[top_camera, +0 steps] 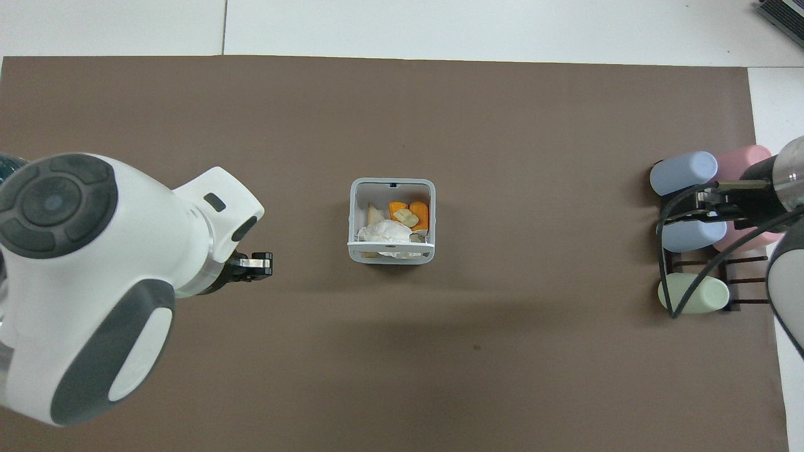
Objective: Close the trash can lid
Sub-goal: 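Move the left gripper toward the open lid of the white trash can, then grip the raised lid edge with the left gripper and tilt it down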
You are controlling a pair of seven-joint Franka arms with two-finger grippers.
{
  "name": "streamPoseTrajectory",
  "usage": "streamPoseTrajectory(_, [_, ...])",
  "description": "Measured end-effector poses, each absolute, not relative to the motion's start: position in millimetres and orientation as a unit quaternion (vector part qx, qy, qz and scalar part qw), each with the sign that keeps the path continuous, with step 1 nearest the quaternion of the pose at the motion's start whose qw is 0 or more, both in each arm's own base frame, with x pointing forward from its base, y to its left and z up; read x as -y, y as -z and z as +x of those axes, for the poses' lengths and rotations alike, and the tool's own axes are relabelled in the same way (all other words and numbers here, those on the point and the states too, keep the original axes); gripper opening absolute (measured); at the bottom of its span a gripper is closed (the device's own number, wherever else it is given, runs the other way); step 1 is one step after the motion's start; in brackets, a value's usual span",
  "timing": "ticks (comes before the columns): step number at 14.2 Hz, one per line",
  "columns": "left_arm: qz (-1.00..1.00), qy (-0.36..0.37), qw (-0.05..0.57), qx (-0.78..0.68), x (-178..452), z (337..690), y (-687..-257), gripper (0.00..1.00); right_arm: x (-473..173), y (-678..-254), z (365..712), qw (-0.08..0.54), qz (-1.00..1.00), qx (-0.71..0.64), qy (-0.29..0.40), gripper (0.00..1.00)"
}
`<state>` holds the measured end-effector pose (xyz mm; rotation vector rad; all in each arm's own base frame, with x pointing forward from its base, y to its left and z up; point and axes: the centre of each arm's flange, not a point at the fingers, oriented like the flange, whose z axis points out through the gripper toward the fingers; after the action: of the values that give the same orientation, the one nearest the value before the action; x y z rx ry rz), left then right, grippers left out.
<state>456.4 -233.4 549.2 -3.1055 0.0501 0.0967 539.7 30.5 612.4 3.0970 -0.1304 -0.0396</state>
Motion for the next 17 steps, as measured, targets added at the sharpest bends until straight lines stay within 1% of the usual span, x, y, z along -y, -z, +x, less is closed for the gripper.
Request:
streamPoseTrajectory(1, [-0.999,-0.030,0.010,-0.011,246,448,-545,0.09,-31,-612,540,0.021,0.999,0.042,0.013,1.00])
streamPoseTrajectory(2, [-1.000,-0.025,0.000,-0.004,258,441,-542,0.04,-31,-612,540,0.021,0.999,0.042,0.013,1.00])
streamPoseTrajectory(3, [-1.000,-0.015,-0.011,0.006,272,435,-537,0.04,-31,-612,540,0.021,0.999,0.042,0.013,1.00])
streamPoseTrajectory(4, [-1.000,-0.002,-0.023,0.019,285,431,-531,0.01,-31,-612,540,0.021,0.999,0.042,0.013,1.00])
streamPoseTrajectory(6, [-0.998,0.021,-0.045,0.040,309,424,-518,0.01,-31,-612,540,0.021,0.999,0.042,0.013,1.00])
streamPoseTrajectory(9, [-0.994,0.043,-0.076,0.063,338,426,-496,0.01,-31,-612,540,0.021,0.999,0.042,0.013,1.00])
streamPoseTrajectory(12, [-0.987,0.077,-0.112,0.082,355,445,-476,0.01,-31,-612,540,0.021,0.999,0.042,0.013,1.00])
streamPoseTrajectory(17, [-0.968,0.129,-0.177,0.122,352,485,-470,0.01,-31,-612,540,0.021,0.999,0.042,0.013,1.00])
